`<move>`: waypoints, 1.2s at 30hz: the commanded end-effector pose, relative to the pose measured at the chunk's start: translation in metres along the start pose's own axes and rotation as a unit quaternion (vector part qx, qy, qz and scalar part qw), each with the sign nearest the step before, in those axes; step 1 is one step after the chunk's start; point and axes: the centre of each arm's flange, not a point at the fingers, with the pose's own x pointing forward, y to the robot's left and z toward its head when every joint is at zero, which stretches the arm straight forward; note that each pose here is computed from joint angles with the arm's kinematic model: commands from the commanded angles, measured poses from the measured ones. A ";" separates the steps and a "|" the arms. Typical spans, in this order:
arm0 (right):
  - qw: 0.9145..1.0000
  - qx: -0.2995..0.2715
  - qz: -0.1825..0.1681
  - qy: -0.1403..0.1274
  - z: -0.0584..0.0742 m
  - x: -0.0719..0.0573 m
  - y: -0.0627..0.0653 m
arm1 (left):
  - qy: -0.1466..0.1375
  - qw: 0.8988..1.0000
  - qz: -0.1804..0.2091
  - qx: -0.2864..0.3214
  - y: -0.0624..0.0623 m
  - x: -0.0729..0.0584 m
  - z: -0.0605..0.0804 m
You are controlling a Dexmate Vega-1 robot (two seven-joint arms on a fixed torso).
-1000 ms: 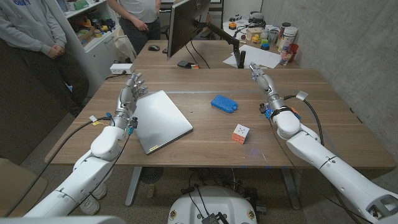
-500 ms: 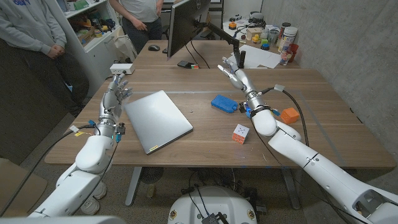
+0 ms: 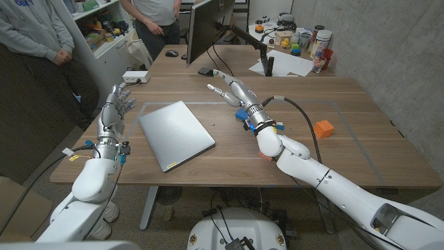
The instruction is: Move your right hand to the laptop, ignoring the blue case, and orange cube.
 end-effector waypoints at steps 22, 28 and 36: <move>0.971 -0.146 0.148 -0.122 0.116 0.043 0.128 | -0.023 0.999 0.041 0.018 0.031 -0.028 0.018; 0.971 -0.118 0.166 -0.123 0.123 0.053 0.145 | -0.022 0.999 0.043 0.021 0.036 -0.031 0.019; 0.978 -0.052 0.164 -0.122 0.114 0.062 0.159 | -0.019 0.999 0.043 0.024 0.039 -0.033 0.019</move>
